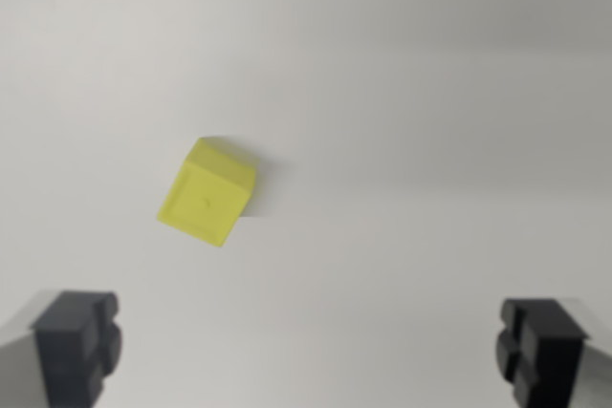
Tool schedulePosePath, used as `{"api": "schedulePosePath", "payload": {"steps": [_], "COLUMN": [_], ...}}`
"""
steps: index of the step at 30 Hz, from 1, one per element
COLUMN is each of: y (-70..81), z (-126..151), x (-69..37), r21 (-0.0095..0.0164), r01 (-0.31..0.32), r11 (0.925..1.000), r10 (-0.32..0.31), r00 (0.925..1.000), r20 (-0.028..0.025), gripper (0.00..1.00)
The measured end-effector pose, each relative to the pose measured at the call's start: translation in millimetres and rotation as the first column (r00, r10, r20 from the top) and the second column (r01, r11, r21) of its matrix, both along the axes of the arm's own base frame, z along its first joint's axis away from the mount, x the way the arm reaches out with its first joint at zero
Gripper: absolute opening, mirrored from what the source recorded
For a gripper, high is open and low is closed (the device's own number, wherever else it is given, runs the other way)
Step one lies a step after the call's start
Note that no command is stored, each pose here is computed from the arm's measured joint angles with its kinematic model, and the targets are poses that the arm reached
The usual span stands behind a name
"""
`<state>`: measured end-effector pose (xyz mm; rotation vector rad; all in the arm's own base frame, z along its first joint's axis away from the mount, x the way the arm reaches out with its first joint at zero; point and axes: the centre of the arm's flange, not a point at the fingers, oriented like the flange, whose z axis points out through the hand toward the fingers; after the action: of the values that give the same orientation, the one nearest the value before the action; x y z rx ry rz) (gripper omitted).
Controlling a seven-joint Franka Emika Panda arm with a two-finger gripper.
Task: Pick yellow cube
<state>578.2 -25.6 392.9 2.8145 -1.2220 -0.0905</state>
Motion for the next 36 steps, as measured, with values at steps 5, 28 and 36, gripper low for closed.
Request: {"api": "schedulePosePath", "payload": {"steps": [5,28,36], "y": [0.2,16.9,23.0], "z": [-0.3,-52.7,-72.7], "x": [-0.4,-23.2,-31.3], "r21": [-0.0001,0.0046,0.0073], "r01": [0.002,0.123,0.166], "r11": [1.0,0.9924,0.9861], "r10": [-0.002,-0.123,-0.166], "r00": [1.0,0.9921,0.9857], "r20": [0.0008,0.0225,0.0297], "gripper": [1.0,1.0,1.0]}}
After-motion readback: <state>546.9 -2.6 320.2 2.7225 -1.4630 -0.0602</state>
